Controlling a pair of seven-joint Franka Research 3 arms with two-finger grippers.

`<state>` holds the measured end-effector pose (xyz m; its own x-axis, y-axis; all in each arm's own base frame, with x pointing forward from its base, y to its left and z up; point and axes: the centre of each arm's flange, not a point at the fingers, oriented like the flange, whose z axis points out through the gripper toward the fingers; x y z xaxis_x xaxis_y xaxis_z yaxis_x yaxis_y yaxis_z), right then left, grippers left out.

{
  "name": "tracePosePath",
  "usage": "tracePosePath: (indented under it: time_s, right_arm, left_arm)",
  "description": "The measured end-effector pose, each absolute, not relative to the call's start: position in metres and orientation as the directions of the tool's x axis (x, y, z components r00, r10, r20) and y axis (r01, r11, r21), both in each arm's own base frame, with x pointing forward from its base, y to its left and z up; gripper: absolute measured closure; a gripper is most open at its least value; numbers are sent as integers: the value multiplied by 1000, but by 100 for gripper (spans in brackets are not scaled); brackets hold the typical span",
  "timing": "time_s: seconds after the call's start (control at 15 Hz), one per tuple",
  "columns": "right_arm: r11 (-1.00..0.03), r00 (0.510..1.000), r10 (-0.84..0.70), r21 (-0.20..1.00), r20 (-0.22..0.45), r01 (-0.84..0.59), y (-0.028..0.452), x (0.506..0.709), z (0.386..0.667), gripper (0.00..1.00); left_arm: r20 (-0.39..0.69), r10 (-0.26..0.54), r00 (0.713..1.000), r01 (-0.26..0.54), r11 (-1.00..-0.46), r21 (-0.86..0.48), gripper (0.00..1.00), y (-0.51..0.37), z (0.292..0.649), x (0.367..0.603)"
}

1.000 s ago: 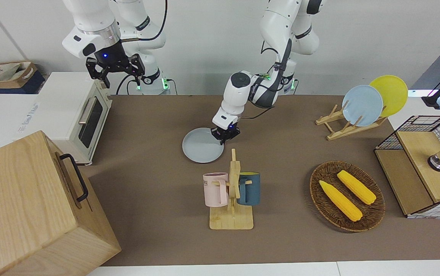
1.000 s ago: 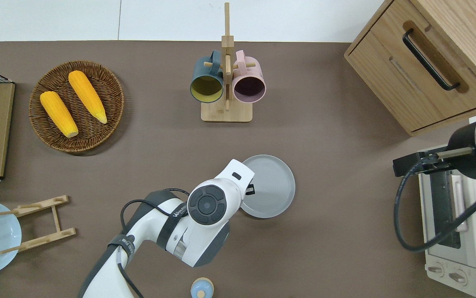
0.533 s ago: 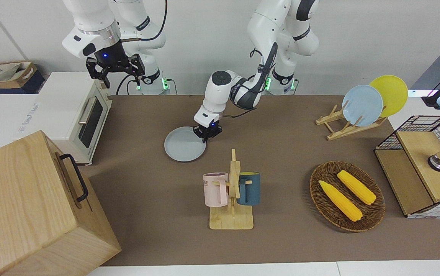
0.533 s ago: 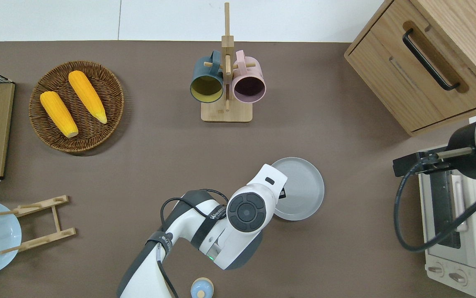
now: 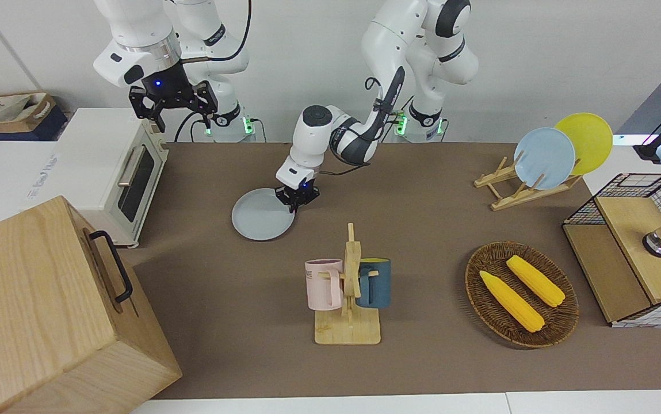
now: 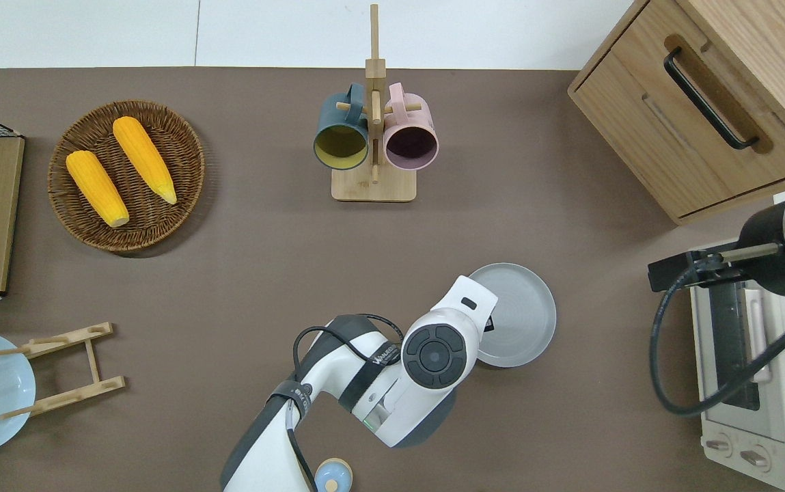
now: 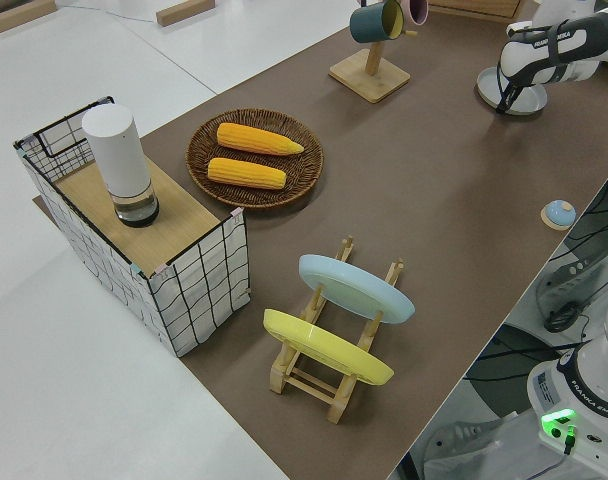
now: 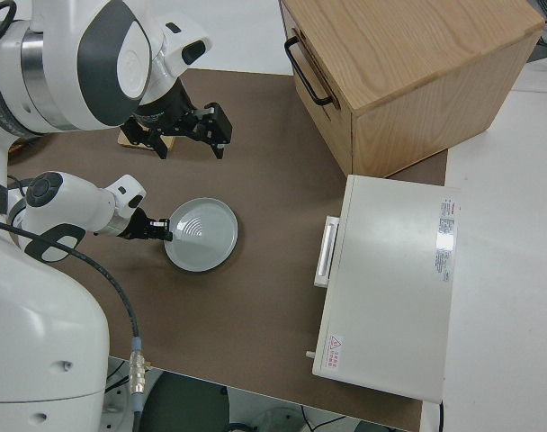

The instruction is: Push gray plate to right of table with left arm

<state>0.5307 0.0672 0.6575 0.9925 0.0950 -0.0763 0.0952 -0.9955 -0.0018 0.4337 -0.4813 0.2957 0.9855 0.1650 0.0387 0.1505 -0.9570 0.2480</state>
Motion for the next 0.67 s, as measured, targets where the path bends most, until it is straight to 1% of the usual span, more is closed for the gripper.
tracePosePath:
  time_s: [0.07, 0.2, 0.27, 0.33, 0.4, 0.47, 0.53, 0.6, 0.67]
  right_arm:
    - [-995, 993, 95, -2, -76, 95, 67, 531, 657, 1]
    - [-995, 993, 95, -2, -76, 95, 67, 531, 657, 1]
    - [-995, 993, 95, -2, -76, 95, 67, 531, 657, 1]
    - [-995, 993, 95, -2, -76, 95, 67, 531, 657, 1]
    - [-995, 993, 95, -2, -76, 95, 67, 531, 657, 1]
    - [-995, 993, 95, -2, -76, 95, 67, 531, 657, 1]
    - [-995, 993, 95, -2, -76, 95, 67, 531, 657, 1]
    - [-995, 993, 95, -2, -76, 95, 67, 531, 657, 1]
    - [-995, 993, 95, -2, -76, 95, 67, 531, 657, 1]
  left_arm:
    - [38, 165, 986, 151, -957, 247, 78, -481, 295, 434]
    - [38, 165, 985, 151, -957, 248, 58, -482, 295, 434]
    - [38, 166, 985, 151, -957, 247, 50, -482, 296, 435]
    - [37, 166, 985, 152, -957, 245, 37, -481, 296, 435]
    - [36, 165, 986, 151, -958, 243, 29, -481, 298, 435]
    - [36, 164, 986, 151, -959, 241, 23, -481, 301, 436]
    - [36, 160, 986, 147, -960, 238, 23, -480, 306, 438]
    - [36, 152, 988, 140, -963, 231, 17, -478, 311, 439]
    - [33, 142, 989, 132, -967, 219, 8, -474, 317, 441]
